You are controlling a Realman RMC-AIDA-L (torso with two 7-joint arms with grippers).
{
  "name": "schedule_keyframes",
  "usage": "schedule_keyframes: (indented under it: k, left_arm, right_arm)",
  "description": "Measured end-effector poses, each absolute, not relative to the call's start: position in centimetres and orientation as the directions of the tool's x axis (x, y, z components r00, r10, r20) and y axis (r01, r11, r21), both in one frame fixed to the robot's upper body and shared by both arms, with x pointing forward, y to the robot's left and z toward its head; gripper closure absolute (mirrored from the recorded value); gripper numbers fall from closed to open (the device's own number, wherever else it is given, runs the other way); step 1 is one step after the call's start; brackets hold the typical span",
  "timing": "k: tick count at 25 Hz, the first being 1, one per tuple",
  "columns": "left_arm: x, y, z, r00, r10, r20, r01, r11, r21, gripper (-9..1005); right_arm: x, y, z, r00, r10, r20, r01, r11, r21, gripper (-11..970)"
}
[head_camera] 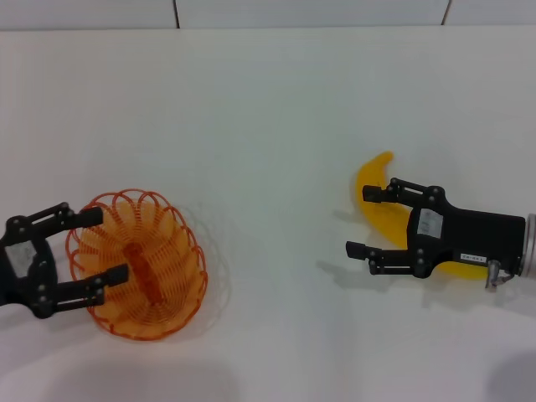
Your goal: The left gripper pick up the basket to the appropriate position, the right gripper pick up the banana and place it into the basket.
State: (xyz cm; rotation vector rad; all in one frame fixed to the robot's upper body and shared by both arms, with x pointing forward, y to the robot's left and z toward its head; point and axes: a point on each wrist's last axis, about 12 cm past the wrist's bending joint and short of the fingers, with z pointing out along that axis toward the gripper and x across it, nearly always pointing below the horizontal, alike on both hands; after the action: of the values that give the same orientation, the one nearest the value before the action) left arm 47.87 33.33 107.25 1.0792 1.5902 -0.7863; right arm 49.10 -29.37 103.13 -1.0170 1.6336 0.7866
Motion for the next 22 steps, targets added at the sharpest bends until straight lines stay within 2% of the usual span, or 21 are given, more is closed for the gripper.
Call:
schedule_keyframes:
  k: [6,14,15,16,19,22]
  left_arm:
    - [49.0,31.7,107.1,-0.068,0.259,-0.964,0.946,0.323,0.020,140]
    - [49.7,31.9,107.7,-0.085,0.241,-0.967,0.934,0.356,0.007,145]
    - [51.3,32.5,109.2,-0.129,0.245,-0.961,0.919,0.394,-0.023,145]
    - [51.3,32.5,109.2,-0.129,0.245,-0.961,0.919,0.394,-0.023,146]
    - [55.2,33.4,113.2,-0.264,0.318,-0.910,0.889,0.447,-0.101,148]
    - [58.7,33.1,116.7,-0.436,0.472,-0.766,0.854,0.486,-0.186,150]
  right_arm:
    - [49.2,-29.3,103.2,-0.128,-0.243,-0.961,-0.903,0.430,0.012,66]
    - [49.2,-29.3,103.2,-0.126,-0.242,-0.962,-0.904,0.427,0.011,65]
    - [49.2,-29.3,103.2,-0.126,-0.242,-0.962,-0.904,0.427,0.011,65]
    - [49.2,-29.3,103.2,-0.126,-0.242,-0.962,-0.904,0.428,0.011,65]
    - [49.3,-29.3,103.3,-0.124,-0.242,-0.962,-0.905,0.425,0.010,65]
    - [49.5,-29.1,103.4,-0.117,-0.242,-0.963,-0.908,0.419,0.005,65]
